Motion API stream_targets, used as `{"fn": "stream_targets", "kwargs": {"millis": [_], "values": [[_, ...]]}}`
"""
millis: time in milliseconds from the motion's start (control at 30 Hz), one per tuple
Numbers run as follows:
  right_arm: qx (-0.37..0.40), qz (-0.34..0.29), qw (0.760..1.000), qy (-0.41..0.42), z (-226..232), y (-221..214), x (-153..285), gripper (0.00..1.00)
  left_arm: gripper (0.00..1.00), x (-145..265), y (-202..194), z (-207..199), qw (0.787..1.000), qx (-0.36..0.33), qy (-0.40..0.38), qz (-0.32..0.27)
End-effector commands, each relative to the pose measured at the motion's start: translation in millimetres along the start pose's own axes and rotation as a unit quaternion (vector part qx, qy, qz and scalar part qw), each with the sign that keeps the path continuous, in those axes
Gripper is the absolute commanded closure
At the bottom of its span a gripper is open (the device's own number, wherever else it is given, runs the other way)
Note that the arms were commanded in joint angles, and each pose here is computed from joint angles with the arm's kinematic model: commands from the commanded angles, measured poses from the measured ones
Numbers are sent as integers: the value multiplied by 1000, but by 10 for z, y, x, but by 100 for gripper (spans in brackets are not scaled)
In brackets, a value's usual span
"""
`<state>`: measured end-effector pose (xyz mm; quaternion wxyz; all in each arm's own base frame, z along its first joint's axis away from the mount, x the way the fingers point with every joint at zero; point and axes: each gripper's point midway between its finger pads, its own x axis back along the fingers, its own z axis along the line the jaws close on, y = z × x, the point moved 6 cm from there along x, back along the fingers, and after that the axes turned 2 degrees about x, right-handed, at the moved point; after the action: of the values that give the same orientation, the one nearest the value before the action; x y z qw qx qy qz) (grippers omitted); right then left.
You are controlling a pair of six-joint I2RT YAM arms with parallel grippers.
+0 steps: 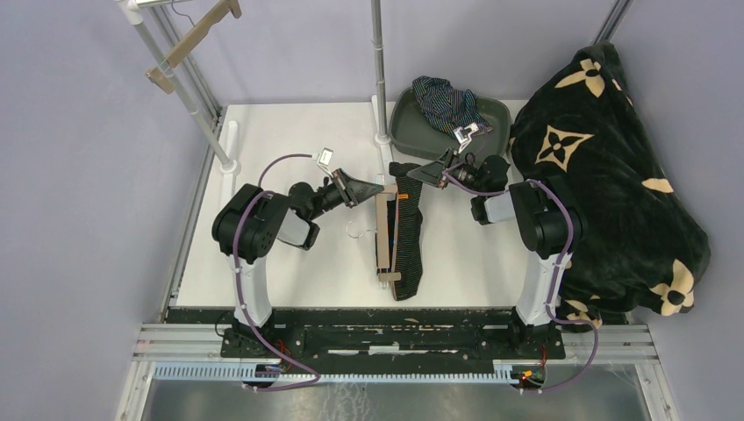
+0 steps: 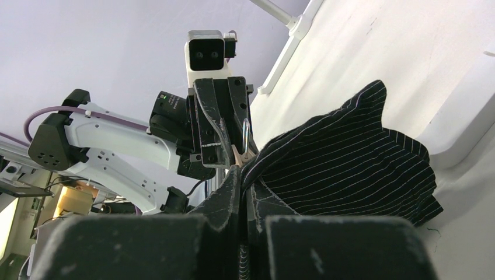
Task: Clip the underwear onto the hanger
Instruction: Clamp the underwear onto the hanger.
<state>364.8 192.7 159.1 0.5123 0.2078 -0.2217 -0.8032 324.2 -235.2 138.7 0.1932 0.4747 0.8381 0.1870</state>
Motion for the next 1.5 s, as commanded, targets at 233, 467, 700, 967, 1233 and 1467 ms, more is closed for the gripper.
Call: {"fn": "stream_targets", "kwargs": {"millis": [233,467,700,967,1233,1467], "values": [[65,-30,997,36,167,241,-31,99,97,-25,-83,-116,998,1,-51,31],[65,-30,997,36,171,245,-29,99,97,-28,-90,-122,998,2,-61,34],[66,-30,997,37,173,254,-30,99,97,-36,-108,-162,996,4,-80,40],[66,-29,997,37,164,244,-31,100,97,-48,-121,-209,995,-3,-90,47],[64,-27,997,36,147,232,-29,99,97,-35,-113,-277,994,-7,-96,48],[65,-28,997,34,136,240,-21,99,97,-29,-102,-321,994,-9,-100,48]]}}
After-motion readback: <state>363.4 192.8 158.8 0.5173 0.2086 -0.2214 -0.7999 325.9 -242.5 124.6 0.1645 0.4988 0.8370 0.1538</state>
